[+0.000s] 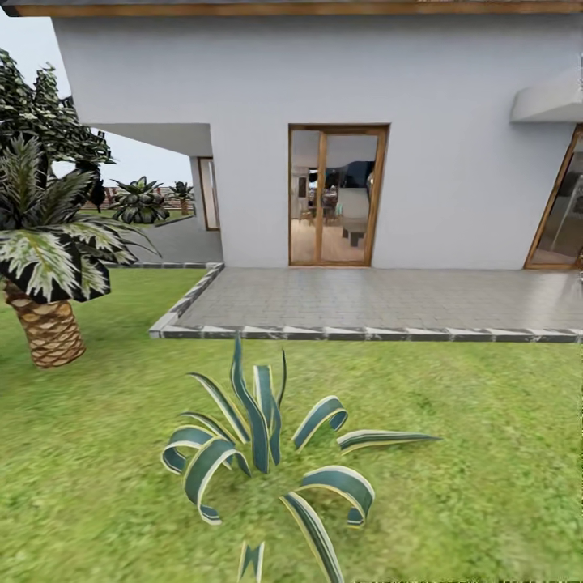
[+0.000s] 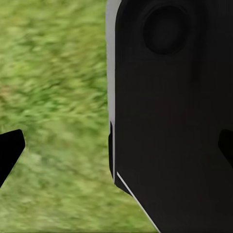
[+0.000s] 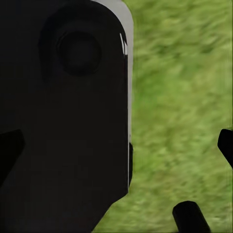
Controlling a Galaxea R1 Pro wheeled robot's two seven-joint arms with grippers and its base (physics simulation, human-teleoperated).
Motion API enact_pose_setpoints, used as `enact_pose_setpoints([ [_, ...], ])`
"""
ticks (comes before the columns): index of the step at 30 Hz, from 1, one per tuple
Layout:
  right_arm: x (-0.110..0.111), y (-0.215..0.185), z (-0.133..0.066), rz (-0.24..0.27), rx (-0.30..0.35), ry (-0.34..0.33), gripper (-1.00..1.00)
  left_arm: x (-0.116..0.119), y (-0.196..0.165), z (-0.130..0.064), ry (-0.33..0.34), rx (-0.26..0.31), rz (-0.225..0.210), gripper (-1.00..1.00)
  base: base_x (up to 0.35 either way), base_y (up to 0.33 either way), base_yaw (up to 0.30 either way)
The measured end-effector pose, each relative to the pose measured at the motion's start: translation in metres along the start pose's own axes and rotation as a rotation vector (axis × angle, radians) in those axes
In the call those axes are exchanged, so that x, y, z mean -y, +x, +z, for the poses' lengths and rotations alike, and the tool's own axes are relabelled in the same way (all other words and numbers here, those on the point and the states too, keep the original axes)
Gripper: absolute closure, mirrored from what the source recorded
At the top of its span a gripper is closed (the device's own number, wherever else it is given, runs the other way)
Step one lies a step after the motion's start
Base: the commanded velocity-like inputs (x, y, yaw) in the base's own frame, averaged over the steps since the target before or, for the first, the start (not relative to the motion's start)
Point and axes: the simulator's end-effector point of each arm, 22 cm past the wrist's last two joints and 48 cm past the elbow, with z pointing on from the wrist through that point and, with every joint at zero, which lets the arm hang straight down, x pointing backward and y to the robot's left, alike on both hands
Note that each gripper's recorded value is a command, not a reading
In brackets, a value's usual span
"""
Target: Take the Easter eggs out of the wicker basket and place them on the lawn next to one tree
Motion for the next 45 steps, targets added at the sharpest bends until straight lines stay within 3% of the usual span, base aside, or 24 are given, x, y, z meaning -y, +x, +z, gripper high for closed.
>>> enact_pose_setpoints([
  [34, -0.0002, -0.0005, 0.0000, 0.001, 0.002, 0.000, -1.00, 0.0001, 0.0004, 0.0000, 0.000, -0.001, 0.000, -1.00, 0.000, 0.325, -0.057],
  [45, 0.0005, -0.0007, 0.0000, 0.004, 0.003, 0.001, -1.00, -0.0001, 0.0001, 0.0000, 0.000, 0.000, 0.002, -1.00, 0.000, 0.325, -0.254],
])
